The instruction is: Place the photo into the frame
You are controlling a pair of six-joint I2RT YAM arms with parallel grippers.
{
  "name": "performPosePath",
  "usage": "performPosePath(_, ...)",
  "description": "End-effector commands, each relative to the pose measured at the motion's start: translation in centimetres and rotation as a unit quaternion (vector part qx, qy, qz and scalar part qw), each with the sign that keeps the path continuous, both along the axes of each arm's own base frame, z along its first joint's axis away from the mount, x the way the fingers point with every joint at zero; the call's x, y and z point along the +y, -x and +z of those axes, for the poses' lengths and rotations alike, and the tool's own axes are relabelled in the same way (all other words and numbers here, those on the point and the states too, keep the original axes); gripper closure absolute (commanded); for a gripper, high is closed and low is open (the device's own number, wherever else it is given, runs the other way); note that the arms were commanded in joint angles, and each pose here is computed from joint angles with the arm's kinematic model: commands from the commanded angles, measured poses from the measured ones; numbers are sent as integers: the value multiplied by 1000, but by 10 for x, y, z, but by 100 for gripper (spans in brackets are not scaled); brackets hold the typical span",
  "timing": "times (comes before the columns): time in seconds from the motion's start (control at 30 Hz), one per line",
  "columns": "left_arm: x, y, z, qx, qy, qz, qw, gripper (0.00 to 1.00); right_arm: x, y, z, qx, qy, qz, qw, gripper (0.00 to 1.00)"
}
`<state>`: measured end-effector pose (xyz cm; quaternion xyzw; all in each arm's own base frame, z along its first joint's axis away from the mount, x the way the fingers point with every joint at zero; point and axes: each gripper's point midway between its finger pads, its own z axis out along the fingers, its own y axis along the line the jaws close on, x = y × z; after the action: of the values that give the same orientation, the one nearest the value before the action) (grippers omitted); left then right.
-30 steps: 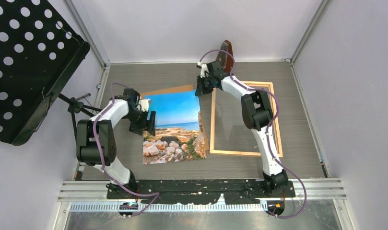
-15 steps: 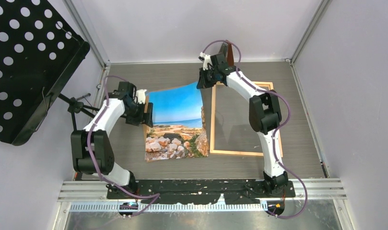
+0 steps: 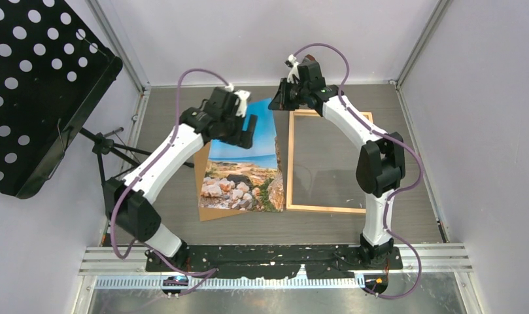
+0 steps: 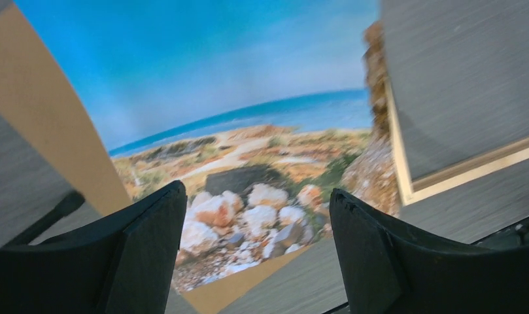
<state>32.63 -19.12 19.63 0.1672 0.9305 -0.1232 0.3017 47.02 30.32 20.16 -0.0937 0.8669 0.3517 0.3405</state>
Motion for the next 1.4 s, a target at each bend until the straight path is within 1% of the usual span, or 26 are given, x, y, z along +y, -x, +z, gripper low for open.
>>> performPosePath(0.0, -36, -22, 31, -38, -14, 42, 998, 20, 1, 3, 45, -4, -58, -40, 998, 94)
performPosePath(0.07, -53, -26, 37, -55, -25, 42, 997, 19, 1, 7, 48, 4, -68, -44, 997, 94)
performPosePath(0.17, -76, -27, 40, -55, -11, 42, 998, 18, 0, 11, 50, 17, -85, -47, 995, 94)
performPosePath(0.27, -87, -30, 32, -38, 7, 61, 997, 17, -2, 16, 55, 23, -100, -48, 994, 94)
performPosePath(0.37, -98, -33, 22, -36, 22, 71, 997, 17, -8, 18, 57, 29, -115, -53, 992, 94)
performPosePath(0.47, -106, -33, 9, -39, 19, 75, 996, 17, -14, 17, 59, 33, -123, -59, 990, 94)
performPosePath(0.6, -119, -33, -7, -38, 3, 77, 996, 16, -21, 16, 62, 40, -137, -67, 988, 94)
performPosePath(0.73, -127, -32, -21, -37, -26, 76, 996, 17, -23, 19, 60, 49, -147, -69, 986, 94)
performPosePath(1.07, -145, -32, -43, -66, -77, 52, 993, 16, -32, 22, 66, 52, -165, -75, 982, 94)
performPosePath(1.37, -162, -28, -52, -92, -113, 23, 989, 24, -36, 25, 65, 61, -182, -77, 978, 94)
